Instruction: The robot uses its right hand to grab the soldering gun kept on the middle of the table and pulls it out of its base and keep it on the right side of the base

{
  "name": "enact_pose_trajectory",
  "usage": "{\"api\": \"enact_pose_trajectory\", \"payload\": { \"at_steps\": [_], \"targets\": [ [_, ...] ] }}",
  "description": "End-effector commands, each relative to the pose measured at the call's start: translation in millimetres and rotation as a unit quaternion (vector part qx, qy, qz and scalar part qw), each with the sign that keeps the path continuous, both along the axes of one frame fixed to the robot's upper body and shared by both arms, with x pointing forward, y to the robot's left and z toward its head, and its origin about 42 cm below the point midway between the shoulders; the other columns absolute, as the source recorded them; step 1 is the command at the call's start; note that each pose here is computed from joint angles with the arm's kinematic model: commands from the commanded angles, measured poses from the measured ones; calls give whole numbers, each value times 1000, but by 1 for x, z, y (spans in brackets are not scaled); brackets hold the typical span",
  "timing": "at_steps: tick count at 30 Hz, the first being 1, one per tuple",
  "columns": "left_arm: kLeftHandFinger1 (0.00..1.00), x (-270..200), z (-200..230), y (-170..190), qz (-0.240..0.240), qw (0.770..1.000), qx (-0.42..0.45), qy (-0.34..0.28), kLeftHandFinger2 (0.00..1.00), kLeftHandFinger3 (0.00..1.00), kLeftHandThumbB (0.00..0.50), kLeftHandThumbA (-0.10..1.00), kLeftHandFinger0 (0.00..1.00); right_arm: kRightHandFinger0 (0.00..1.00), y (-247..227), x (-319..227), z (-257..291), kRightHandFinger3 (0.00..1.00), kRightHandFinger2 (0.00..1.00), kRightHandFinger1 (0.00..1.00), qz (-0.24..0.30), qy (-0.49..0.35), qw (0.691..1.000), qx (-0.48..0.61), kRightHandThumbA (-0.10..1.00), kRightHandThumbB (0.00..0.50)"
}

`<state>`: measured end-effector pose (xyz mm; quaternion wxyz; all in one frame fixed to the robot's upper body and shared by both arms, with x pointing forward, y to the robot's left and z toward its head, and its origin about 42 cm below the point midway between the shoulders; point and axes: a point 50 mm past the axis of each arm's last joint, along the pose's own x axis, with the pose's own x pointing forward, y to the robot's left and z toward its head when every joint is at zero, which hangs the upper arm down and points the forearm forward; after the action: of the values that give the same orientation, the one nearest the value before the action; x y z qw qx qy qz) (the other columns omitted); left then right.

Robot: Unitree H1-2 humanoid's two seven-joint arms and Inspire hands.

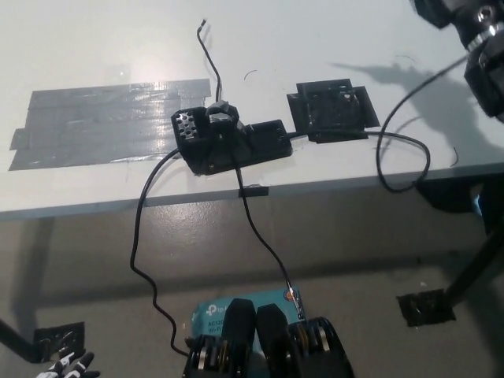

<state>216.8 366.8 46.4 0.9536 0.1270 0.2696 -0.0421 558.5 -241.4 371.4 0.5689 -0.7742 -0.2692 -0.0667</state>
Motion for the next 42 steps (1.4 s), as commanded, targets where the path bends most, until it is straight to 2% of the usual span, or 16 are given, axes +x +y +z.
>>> {"api": "enact_pose_trajectory", "payload": {
  "at_steps": [1, 2, 3, 4, 7, 10, 14, 17, 20, 24, 26, 27, 32, 34, 36, 42],
  "targets": [
    [624, 1, 11, 6, -9, 1000, 14, -14, 747, 957, 358, 757, 393, 0, -4, -1, 8, 391, 77, 0, -42, 43, 996, 66, 17, 240],
    [621, 3, 10, 7, -10, 1000, 16, -14, 748, 956, 370, 756, 400, 0, -2, -3, -13, 204, 128, 28, -68, 73, 994, 53, 163, 51],
    [638, 3, 10, 7, -12, 1000, 14, -14, 751, 957, 371, 762, 419, 0, -1, -5, -25, 226, 174, 45, -66, 88, 992, 67, 168, 50],
    [649, 3, 10, 8, -13, 1000, 16, -14, 757, 958, 375, 766, 437, 0, 0, -7, -36, 356, 241, 128, -59, 95, 990, 87, 75, 124],
    [642, 3, 11, 7, -16, 1000, 16, -15, 750, 948, 396, 771, 450, 0, 8, -12, -68, 294, 346, 125, -63, 158, 980, 103, -100, 79],
    [655, 4, 12, 4, -19, 1000, 18, -15, 757, 951, 367, 772, 467, 0, 21, -19, -98, 455, 402, 139, -70, 211, 968, 119, -100, 74],
    [650, 6, 12, 1, -21, 999, 19, -16, 770, 953, 356, 768, 449, 0, 37, -25, -123, 416, 470, 183, -61, 253, 957, 131, 37, 0],
    [620, 6, 13, 0, -26, 999, 20, -19, 765, 970, 357, 776, 414, 106, 50, -28, -132, 571, 616, 338, -37, 311, 938, 149, -100, 0],
    [604, 9, 16, 0, -27, 999, 28, -16, 758, 987, 362, 777, 408, 187, 55, -29, -130, 878, 535, 351, -39, 345, 927, 144, -90, 0],
    [618, 8, 16, 2, -29, 999, 31, -12, 774, 989, 351, 780, 445, 429, 51, -28, -131, 1000, 692, 519, -49, 375, 914, 149, 356, 2],
    [636, 7, 16, 2, -30, 999, 30, -13, 784, 997, 353, 778, 458, 593, 50, -27, -130, 1000, 798, 714, -59, 378, 912, 150, 419, 11],
    [641, 7, 15, 3, -29, 999, 31, -11, 788, 1000, 361, 777, 485, 1000, 44, -26, -128, 1000, 1000, 1000, -62, 364, 921, 121, 561, 43],
    [638, 7, 17, 3, -29, 999, 33, -15, 779, 991, 346, 777, 472, 1000, 39, -23, -117, 1000, 1000, 1000, -97, 361, 924, 77, 874, 201],
    [622, 7, 17, 2, -28, 999, 34, -15, 772, 986, 346, 774, 439, 1000, 37, -23, -109, 1000, 1000, 1000, -129, 365, 921, 44, 1000, 414],
    [614, 7, 16, 2, -28, 999, 32, -16, 761, 975, 345, 775, 419, 1000, 37, -22, -104, 1000, 1000, 1000, -142, 364, 919, 44, 1000, 499],
    [638, 5, 14, 2, -27, 999, 31, -14, 761, 964, 352, 771, 444, 1000, 34, -17, -84, 1000, 1000, 1000, -151, 354, 918, 95, 1000, 500]
  ]
}}
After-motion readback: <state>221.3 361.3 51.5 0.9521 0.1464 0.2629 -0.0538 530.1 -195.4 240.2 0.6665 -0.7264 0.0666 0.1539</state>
